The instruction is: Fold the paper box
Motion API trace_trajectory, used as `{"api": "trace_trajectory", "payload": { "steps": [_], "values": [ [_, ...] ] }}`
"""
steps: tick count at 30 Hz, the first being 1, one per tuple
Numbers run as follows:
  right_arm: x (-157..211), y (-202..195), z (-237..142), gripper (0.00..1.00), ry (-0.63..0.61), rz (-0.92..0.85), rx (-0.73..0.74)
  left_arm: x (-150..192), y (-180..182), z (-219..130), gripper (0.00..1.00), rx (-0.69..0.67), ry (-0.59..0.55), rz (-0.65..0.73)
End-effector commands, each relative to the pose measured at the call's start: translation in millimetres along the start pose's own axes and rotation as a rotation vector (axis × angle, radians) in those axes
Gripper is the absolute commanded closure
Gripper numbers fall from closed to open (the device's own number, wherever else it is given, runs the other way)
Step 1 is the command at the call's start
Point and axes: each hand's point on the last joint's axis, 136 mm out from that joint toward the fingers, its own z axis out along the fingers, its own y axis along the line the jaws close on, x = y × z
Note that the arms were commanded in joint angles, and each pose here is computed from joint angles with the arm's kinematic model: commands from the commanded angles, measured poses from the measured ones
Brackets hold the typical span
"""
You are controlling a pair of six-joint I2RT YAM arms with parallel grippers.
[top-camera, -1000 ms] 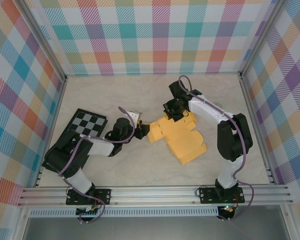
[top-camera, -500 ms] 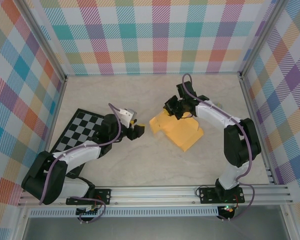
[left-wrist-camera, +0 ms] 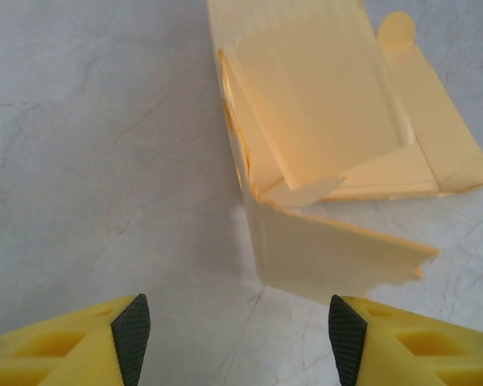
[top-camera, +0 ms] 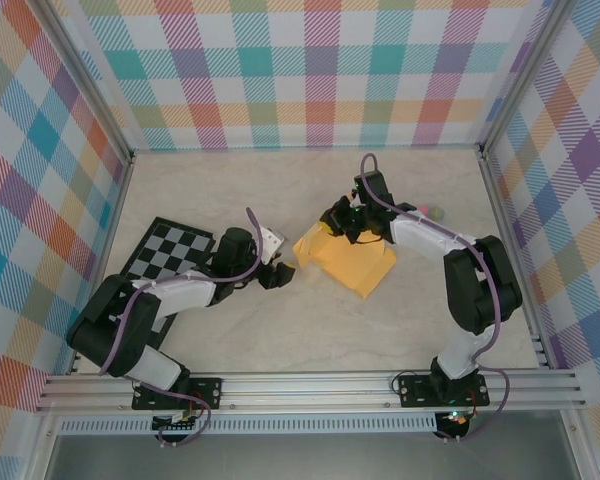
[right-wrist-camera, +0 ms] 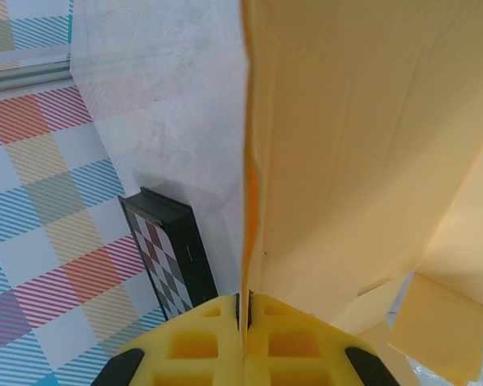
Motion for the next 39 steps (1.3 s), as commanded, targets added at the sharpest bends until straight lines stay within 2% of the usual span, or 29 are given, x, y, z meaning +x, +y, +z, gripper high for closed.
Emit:
{"api": "trace_trajectory", "payload": {
  "steps": [1, 4, 7, 9, 15, 20, 30, 39],
  "values": [
    [3.5, 8.6, -6.2, 1.0, 0.003, -0.037, -0.067, -30.3, 1.4, 8.8, 0.4, -0.011, -0.09, 0.036],
    [4.8, 5.1, -6.3, 1.0, 0.003, -0.049, -0.074, -35.8, -3.1, 19.1, 0.46, 0.006, -0.1, 0.03],
    [6.6, 4.5, -5.8, 1.0, 0.013, -0.06, -0.085, -41.5, -13.9, 27.8, 0.56, 0.039, -0.119, 0.028],
    [6.3, 1.1, -4.9, 1.0, 0.016, -0.05, -0.088, -43.7, -21.5, 32.3, 0.59, 0.052, -0.125, 0.03],
    [5.2, -4.6, -5.7, 1.0, -0.007, -0.029, -0.126, -51.7, -36.6, 35.3, 0.56, 0.079, -0.162, 0.001],
    [4.6, -3.4, -10.3, 1.0, -0.032, -0.045, -0.15, -37.5, -45.5, 30.9, 0.53, 0.097, -0.122, 0.028],
    [4.8, 4.3, -16.7, 1.0, -0.074, -0.087, -0.266, -27.8, -62.4, 37.2, 0.55, 0.136, -0.11, 0.005],
    [7.5, -7.3, -26.7, 1.0, -0.107, -0.064, -0.323, -20.6, -61.1, 43.4, 0.55, 0.039, -0.099, 0.016]
  ]
}}
